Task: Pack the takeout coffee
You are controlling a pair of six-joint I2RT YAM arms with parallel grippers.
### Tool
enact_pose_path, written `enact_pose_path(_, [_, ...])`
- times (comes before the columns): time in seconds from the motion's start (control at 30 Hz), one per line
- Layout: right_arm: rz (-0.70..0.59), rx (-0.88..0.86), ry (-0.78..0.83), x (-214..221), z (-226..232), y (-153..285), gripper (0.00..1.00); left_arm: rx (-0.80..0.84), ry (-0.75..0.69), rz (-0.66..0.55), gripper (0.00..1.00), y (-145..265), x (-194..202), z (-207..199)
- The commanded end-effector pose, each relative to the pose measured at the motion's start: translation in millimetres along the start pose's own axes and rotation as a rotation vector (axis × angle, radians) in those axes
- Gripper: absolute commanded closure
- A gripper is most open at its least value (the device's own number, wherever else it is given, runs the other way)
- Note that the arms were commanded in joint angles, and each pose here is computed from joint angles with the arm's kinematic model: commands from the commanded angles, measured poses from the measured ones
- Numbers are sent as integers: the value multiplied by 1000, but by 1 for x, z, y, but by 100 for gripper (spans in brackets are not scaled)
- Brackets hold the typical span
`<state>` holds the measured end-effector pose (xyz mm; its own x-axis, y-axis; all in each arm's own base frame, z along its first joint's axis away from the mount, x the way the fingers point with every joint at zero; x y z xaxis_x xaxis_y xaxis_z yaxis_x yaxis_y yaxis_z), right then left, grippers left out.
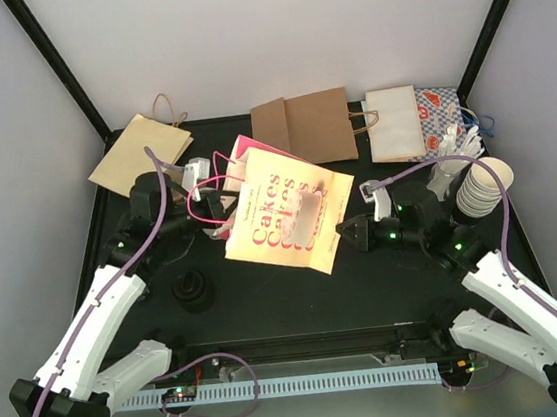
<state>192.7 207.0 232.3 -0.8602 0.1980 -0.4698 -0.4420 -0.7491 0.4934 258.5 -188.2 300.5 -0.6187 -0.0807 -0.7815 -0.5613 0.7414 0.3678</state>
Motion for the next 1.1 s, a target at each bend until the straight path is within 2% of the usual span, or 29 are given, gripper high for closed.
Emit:
enact_pose_path(0.0, [9, -8, 17, 2, -8, 4, 94, 13, -7, 2, 98, 9, 0, 1])
enact_pose_path(0.3, [4, -42, -40, 0, -28, 4, 95, 12, -2, 7, 98, 13, 1, 6])
enact_pose_path(0.37, [18, -54, -39, 2, -28, 1, 87, 55, -7, 16, 99, 11, 3, 1])
enact_pose_path(0.5, [41, -73, -42, 2, -27, -6, 80, 102, 25, 53, 98, 4, 10, -1])
enact_pose_path(1.07, [69, -113, -135, -2, -35, -37, 77, 235, 85, 54, 98, -5, 14, -21])
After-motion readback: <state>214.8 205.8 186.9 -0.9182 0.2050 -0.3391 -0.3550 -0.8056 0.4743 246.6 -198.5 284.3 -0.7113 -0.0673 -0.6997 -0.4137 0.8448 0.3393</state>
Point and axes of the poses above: each gripper's point midway between its finger pads, its own y axis back along the fingers, its own z axis along the line the jaws close on, x = y × z, the point moved 1 cm from there along y, back along the fingers, and after that the axes turned 10 degrees about -y, right-handed, at the moved point
